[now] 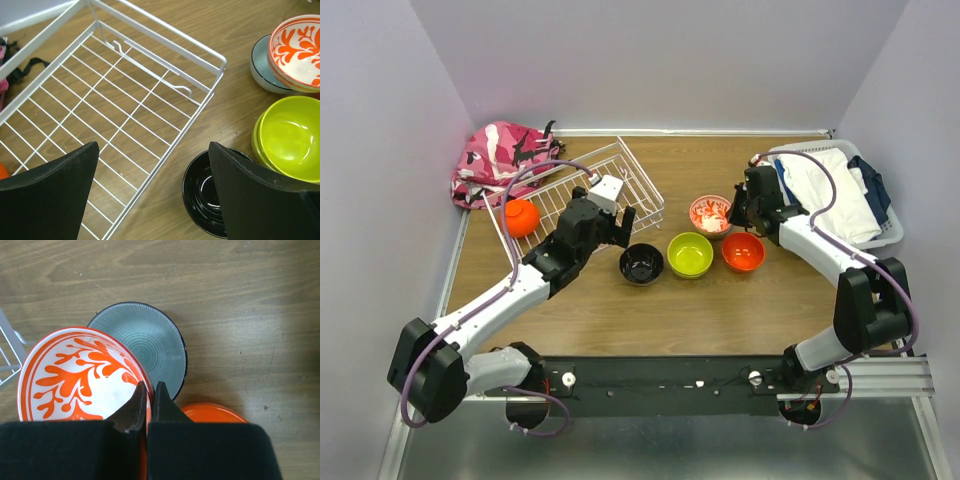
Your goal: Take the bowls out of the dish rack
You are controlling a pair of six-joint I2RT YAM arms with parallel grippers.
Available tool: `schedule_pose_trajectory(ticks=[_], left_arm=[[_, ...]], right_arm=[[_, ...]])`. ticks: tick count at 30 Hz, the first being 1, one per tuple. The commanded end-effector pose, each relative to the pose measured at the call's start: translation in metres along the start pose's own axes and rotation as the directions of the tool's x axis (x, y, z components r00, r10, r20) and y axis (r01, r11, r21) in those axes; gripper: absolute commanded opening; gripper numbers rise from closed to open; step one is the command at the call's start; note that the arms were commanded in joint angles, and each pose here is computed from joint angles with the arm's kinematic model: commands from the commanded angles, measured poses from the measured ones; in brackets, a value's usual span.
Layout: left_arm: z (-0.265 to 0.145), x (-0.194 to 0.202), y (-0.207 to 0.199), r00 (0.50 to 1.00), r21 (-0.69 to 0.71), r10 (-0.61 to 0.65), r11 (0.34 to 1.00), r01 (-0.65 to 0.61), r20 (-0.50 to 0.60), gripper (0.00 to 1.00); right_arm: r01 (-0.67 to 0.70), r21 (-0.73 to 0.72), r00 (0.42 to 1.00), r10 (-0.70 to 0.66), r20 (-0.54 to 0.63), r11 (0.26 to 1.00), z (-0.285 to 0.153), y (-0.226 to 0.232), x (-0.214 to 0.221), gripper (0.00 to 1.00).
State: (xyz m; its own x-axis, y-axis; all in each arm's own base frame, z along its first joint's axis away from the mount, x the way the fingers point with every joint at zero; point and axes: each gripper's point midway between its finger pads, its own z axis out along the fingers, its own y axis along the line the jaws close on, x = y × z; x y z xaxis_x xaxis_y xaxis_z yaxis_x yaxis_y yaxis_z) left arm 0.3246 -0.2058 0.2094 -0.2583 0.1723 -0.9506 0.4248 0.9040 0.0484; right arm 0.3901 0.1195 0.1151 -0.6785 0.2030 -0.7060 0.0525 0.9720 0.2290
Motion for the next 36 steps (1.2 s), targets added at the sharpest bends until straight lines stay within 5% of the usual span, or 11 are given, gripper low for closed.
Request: schedule_pose_trajectory(ticks=[1,16,29,36], left_arm=[[0.001,0.013,0.003,0.992,0.029,-0.117,0.993,0.118,-0.038,0.99],[0.007,0.010,0.026,0.992,-0.073,-0.117,0.991,0.114,-0.039,0.99],[0.011,0.012,0.028,0.993,-0.084,-0.104,0.992,0.099,-0.051,0.99],[0.010,0.016,0.042,0.995,-0.155,-0.076,0.986,0.064,-0.071,0.99]], right_arm=[[-0.018,-0.051,0.978,0.028,0.206,0.999,-0.002,0.010,-0.048,0.01],[-0.023,0.007,0.984,0.021,0.174,1.000,0.026,-0.012,-0.008,0.11],[-0.005,0.022,0.981,0.001,0.194,1.000,0.021,-0.012,-0.021,0.66],[0.014,0.036,0.962,-0.023,0.272,0.999,-0.017,-0.007,-0.061,0.76]])
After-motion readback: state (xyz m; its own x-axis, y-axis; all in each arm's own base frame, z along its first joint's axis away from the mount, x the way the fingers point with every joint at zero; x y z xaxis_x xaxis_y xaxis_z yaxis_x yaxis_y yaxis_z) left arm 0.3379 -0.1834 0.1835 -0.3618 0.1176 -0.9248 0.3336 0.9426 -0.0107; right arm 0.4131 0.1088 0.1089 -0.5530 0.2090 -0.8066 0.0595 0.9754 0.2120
